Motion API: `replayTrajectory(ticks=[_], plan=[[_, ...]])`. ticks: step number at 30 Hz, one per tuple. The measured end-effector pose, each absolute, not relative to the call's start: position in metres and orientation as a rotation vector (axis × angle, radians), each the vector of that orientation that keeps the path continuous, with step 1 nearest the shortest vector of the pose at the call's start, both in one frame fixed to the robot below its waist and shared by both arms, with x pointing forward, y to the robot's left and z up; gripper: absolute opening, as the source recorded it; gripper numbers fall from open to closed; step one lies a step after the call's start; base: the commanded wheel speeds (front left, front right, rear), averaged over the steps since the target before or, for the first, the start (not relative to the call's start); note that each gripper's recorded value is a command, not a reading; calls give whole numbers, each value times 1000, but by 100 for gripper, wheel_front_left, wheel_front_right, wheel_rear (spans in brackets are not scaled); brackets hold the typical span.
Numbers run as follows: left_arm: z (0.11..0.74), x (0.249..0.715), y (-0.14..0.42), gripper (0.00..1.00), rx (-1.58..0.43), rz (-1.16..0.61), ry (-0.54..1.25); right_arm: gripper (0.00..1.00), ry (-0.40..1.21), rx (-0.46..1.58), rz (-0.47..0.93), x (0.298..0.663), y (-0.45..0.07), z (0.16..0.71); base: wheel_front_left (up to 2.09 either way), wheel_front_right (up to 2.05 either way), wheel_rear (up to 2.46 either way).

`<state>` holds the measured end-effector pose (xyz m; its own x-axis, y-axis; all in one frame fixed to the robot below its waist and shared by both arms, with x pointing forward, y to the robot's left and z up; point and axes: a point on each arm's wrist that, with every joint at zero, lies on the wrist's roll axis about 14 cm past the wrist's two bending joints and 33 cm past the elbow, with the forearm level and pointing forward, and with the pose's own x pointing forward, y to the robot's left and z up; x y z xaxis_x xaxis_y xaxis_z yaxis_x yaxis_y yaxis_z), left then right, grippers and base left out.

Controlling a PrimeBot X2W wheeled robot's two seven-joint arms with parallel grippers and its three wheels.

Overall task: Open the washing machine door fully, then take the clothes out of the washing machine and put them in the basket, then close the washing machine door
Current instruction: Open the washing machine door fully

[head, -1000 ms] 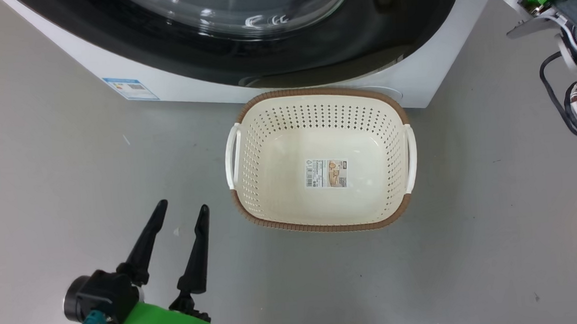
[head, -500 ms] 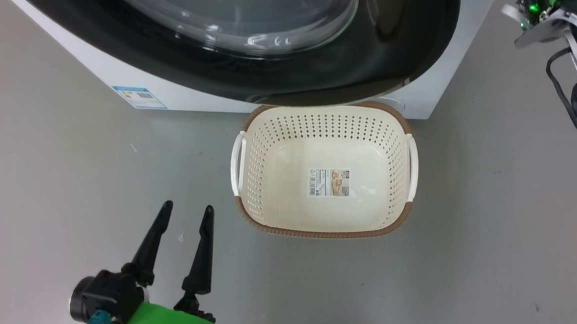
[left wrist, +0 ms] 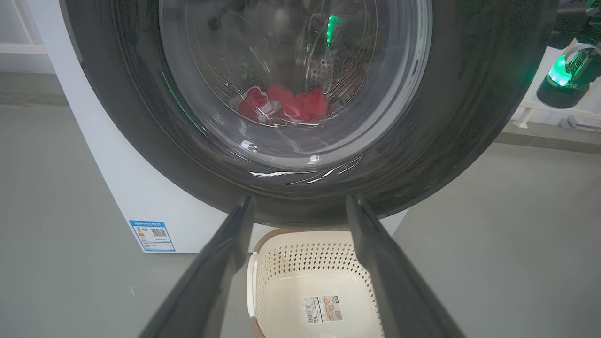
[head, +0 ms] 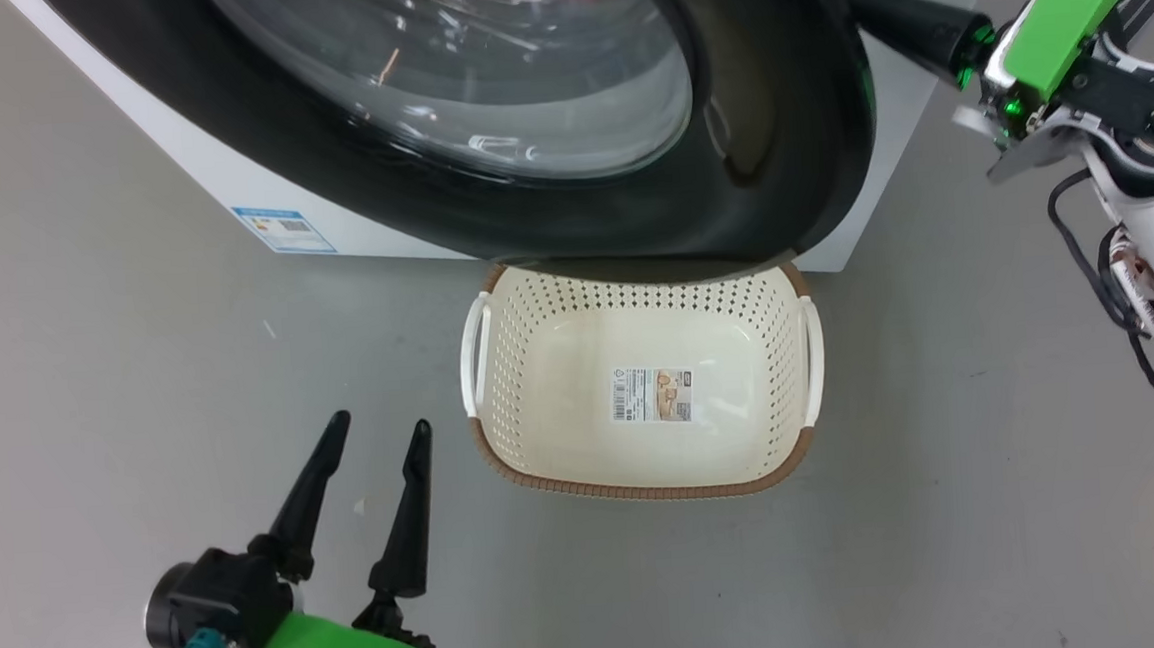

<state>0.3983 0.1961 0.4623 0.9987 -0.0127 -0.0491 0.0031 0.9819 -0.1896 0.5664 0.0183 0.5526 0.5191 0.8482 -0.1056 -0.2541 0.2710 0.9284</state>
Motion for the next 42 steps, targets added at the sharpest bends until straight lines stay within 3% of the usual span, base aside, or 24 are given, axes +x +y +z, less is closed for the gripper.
replayTrajectory(ticks=[42], plan=[[477, 372, 195, 100, -205, 6, 13, 0, 875, 1049, 1132, 434, 75, 552, 0, 0, 0]])
